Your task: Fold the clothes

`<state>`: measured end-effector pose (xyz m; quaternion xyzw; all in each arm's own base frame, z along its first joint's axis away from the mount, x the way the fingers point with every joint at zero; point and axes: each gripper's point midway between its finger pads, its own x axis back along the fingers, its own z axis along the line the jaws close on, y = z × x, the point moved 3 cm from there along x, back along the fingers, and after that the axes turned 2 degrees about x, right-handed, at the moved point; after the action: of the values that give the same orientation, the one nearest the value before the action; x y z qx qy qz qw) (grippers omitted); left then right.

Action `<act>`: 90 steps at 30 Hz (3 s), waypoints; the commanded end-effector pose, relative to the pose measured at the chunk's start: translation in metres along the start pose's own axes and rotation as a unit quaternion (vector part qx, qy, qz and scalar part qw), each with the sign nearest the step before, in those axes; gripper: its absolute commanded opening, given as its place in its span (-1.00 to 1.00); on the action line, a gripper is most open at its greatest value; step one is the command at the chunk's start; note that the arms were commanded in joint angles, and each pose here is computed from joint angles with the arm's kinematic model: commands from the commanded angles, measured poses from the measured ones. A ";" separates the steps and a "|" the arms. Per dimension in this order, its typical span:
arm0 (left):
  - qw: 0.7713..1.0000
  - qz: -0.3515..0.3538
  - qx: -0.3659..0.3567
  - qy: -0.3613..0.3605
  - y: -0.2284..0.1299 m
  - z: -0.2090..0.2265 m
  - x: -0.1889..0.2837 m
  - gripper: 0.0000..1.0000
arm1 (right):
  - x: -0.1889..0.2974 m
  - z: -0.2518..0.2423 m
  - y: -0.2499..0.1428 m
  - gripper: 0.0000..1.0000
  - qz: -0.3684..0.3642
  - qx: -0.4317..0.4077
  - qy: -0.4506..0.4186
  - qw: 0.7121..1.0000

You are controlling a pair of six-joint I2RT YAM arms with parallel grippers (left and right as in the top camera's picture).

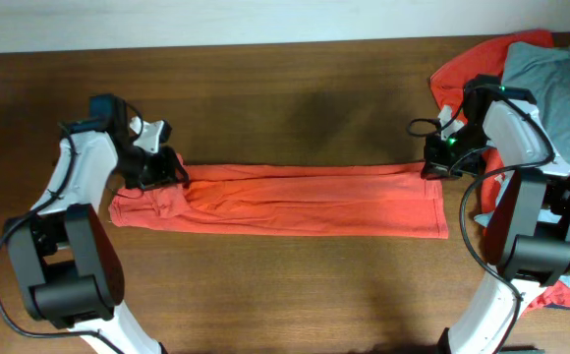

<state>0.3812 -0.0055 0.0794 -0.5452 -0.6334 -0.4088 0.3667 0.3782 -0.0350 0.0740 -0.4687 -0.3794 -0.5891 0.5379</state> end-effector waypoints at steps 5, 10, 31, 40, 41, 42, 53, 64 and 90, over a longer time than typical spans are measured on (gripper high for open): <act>0.998 0.032 -0.056 0.029 -0.043 -0.014 -0.059 -0.10 | 0.006 0.003 -0.001 -0.71 -0.009 0.003 0.007 1.000; 0.995 0.016 -0.070 0.065 -0.041 -0.005 -0.067 0.11 | 0.006 0.003 -0.001 -0.71 -0.009 0.003 0.007 1.000; 0.983 -0.108 -0.094 0.116 0.004 -0.034 0.038 0.68 | 0.040 -0.015 0.011 -0.43 -0.042 -0.029 0.012 0.999; 0.987 -0.074 -0.085 0.116 -0.011 -0.032 0.035 0.71 | 0.055 -0.054 -0.025 0.36 0.001 -0.032 0.065 0.997; 0.987 -0.075 -0.085 0.116 -0.010 -0.032 0.035 0.71 | 0.053 -0.056 -0.026 0.38 0.002 -0.033 0.066 0.997; 0.987 -0.076 -0.086 0.116 -0.010 -0.032 0.035 0.71 | 0.050 -0.057 -0.027 0.39 0.001 -0.028 0.068 0.997; 0.987 -0.076 -0.086 0.116 -0.010 -0.032 0.035 0.74 | 0.003 -0.050 -0.042 0.60 0.007 0.026 0.123 0.992; 0.987 -0.075 -0.086 0.116 -0.010 -0.032 0.035 0.85 | -0.026 -0.031 -0.051 0.56 0.005 0.031 0.173 0.984; 0.987 -0.070 -0.084 0.116 -0.012 -0.032 0.035 0.93 | -0.035 -0.042 -0.024 -0.08 -0.026 -0.118 0.116 0.986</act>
<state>0.3637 -0.0245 0.1193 -0.4824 -0.5850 -0.5436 0.3599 0.3512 -0.0474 0.0329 -0.4119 -0.2700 -0.6853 0.5365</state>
